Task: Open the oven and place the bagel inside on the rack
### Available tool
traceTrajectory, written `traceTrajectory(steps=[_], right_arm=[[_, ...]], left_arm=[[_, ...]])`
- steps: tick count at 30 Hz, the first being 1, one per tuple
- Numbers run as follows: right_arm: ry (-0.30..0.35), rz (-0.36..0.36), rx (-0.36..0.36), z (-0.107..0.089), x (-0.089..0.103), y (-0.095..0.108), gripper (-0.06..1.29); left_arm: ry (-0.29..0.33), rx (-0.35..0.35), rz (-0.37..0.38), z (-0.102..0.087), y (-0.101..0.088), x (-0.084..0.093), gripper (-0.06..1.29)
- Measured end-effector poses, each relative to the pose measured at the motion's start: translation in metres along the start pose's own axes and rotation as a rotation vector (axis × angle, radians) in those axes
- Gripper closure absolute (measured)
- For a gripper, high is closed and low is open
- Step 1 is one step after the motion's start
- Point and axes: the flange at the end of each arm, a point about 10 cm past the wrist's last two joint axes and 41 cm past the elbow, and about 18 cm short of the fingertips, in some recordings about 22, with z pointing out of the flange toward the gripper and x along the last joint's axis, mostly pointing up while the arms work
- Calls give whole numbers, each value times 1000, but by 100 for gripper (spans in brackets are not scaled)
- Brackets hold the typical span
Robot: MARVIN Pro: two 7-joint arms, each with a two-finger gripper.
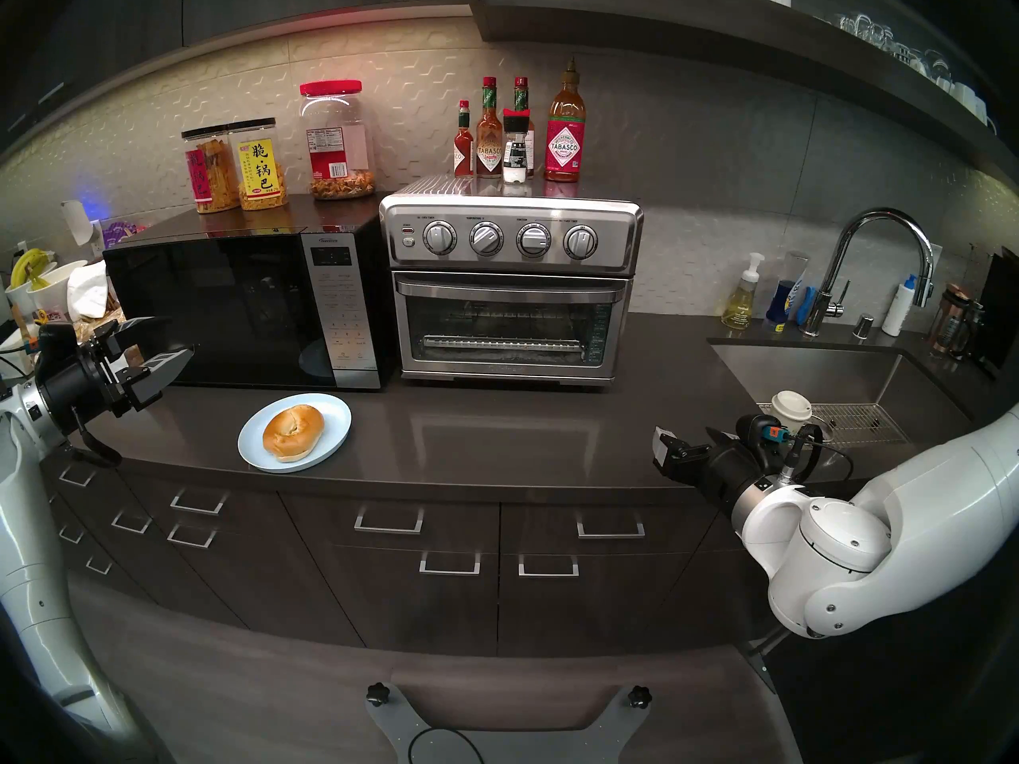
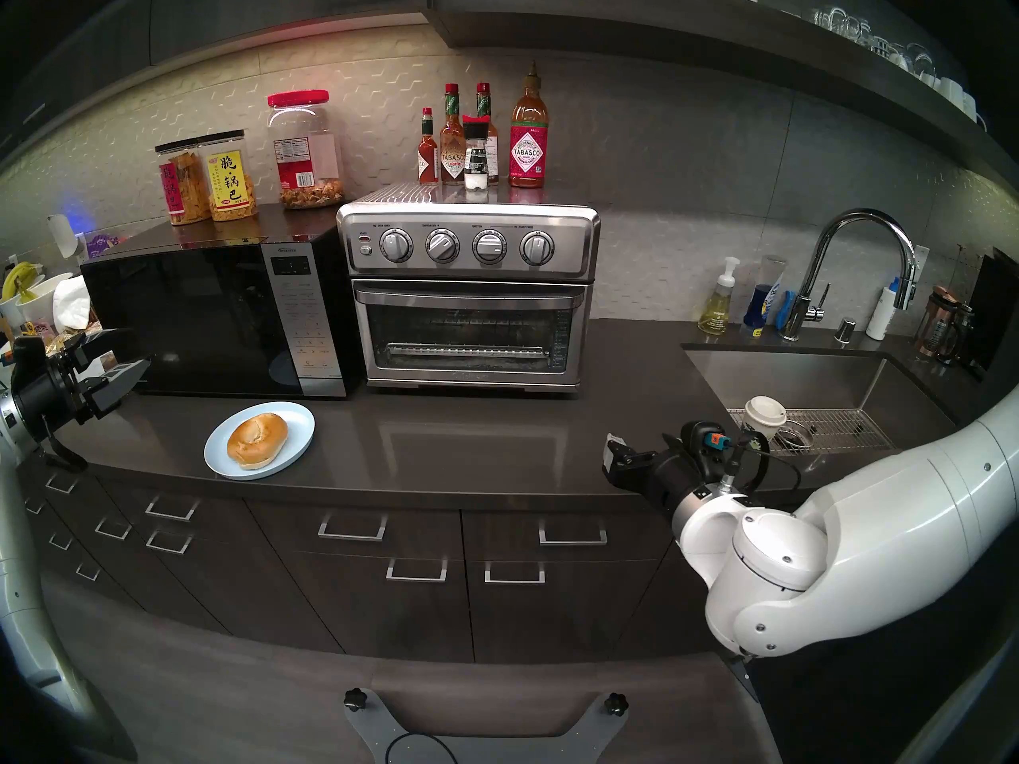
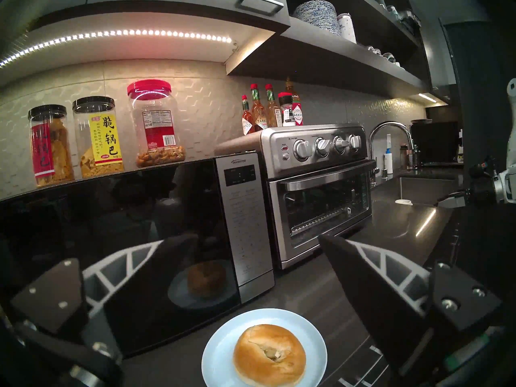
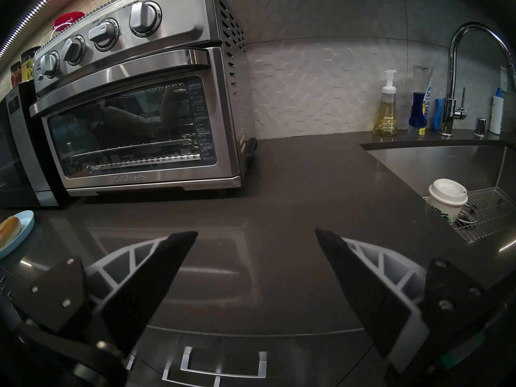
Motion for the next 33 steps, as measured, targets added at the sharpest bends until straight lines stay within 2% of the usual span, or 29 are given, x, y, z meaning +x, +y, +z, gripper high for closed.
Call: traceTrajectory(steps=[15, 28, 33], right_arm=[[15, 30, 38, 4, -6, 3, 1], [98, 61, 117, 12, -10, 5, 0], [127, 51, 139, 13, -11, 5, 0]], left_arm=[[1, 3, 3, 0, 0, 1, -2], [1, 4, 4, 0, -1, 1, -2], [0, 4, 5, 0, -1, 1, -2]])
